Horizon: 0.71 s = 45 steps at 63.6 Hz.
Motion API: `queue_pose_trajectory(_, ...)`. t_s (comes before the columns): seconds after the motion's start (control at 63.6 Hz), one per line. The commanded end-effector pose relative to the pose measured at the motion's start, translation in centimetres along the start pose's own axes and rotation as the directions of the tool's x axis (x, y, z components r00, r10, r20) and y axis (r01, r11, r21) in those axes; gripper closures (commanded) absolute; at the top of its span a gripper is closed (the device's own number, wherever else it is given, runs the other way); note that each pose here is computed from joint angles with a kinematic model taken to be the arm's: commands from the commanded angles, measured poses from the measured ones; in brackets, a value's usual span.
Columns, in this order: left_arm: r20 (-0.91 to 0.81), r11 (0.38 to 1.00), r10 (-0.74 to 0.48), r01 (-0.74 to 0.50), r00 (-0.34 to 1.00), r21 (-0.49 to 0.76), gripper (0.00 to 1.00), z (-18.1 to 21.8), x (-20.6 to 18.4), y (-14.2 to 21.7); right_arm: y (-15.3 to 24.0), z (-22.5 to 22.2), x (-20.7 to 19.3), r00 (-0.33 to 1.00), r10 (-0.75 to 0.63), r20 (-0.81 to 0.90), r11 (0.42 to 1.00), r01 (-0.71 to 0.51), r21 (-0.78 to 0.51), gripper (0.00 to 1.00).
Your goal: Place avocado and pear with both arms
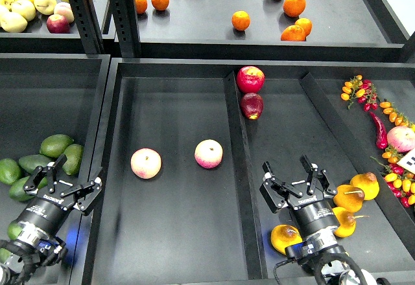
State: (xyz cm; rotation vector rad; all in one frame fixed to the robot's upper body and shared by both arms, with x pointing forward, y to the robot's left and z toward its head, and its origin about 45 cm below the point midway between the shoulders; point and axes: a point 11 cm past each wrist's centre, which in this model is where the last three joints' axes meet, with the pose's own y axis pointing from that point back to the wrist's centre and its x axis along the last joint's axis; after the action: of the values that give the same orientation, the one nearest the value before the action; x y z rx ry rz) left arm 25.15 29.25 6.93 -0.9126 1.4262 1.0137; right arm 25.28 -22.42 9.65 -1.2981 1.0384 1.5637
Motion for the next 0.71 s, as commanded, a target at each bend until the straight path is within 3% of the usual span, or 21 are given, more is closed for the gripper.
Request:
queue_pose_trajectory(0.0, 0.022, 0.998, -0.059, 0.059, 0.998, 0.015, 0.01, 0.3, -2.0, -1.9, -1.9, 0.0, -1.7, 0.999, -0.043, -0.016, 0.999, 0.042, -0.019, 0.0)
queue_pose_trajectory(0.189, 0.04, 0.994, -0.112, 0.112, 0.993, 0.006, 0.01, 0.3, -3.9, -3.1, -4.2, 0.1, -3.7, 0.997, -0.067, -0.032, 0.997, 0.066, -0.045, 0.0)
queue_pose_trajectory(0.692, 0.049, 0.987, -0.16, 0.158, 0.986, 0.037, 0.01, -1.3, -5.4, -3.0, -4.0, 1.7, -3.3, 0.997, -0.075, -0.029, 0.993, 0.072, -0.089, 0.0)
